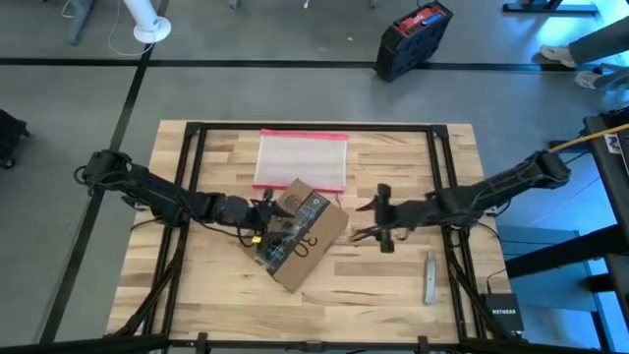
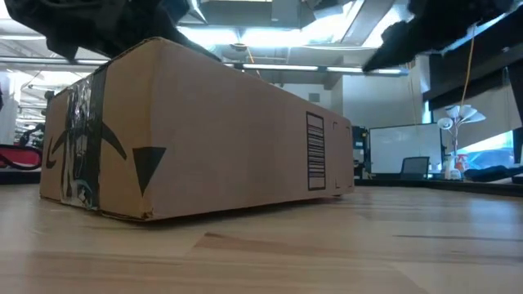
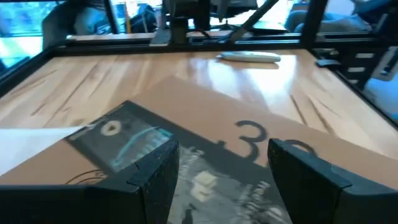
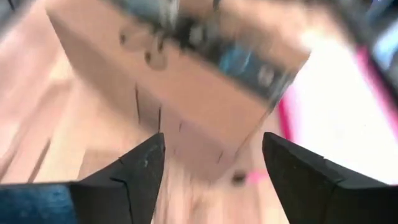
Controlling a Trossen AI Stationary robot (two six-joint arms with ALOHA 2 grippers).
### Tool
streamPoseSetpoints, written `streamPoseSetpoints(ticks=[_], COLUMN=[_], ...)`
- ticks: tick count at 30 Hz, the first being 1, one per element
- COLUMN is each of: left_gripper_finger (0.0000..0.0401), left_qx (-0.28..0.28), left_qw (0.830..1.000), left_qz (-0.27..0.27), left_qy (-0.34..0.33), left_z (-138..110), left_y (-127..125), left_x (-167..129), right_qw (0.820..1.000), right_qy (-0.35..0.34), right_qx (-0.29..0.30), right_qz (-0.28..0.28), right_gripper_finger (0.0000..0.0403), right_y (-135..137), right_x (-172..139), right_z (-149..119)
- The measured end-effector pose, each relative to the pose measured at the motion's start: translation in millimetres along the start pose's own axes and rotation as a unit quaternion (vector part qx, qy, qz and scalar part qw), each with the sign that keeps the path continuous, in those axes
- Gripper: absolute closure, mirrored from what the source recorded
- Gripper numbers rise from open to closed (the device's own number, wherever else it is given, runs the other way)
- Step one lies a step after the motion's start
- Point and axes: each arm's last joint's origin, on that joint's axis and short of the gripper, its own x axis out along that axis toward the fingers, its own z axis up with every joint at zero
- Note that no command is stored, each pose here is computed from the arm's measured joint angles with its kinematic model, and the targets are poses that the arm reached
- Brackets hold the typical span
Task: Unpack boxes
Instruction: Open the cardboard box using the gray cutter
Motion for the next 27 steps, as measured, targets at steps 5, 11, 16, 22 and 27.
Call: streamPoseSetpoints(ticks=[5,11,16,22,27], left_gripper_finger=[0.0166,0.0166,0.0166,0.0166,0.0166], left_qx=[0.004,0.005,0.007,0.011,0.027], left_qw=[1.0,1.0,0.999,0.999,0.999], left_qz=[-0.015,-0.027,-0.031,-0.034,-0.034], left_qy=[0.003,0.003,0.004,0.007,0.006], left_z=[-1,-1,-1,-2,-2], left_y=[-8,-14,-17,-18,-18], left_x=[-1,-3,-3,-4,-4], right_qw=[0.985,0.937,0.896,0.863,0.844], right_qy=[0.158,0.301,0.363,0.384,0.366], right_qx=[0.062,0.178,0.253,0.315,0.372], right_qz=[-0.008,0.013,-0.045,-0.094,-0.126], right_gripper_finger=[0.0156,0.0168,0.0176,0.0182,0.0182], right_y=[8,16,27,56,81], right_x=[19,27,16,-4,-21], right_z=[5,-15,-35,-48,-58])
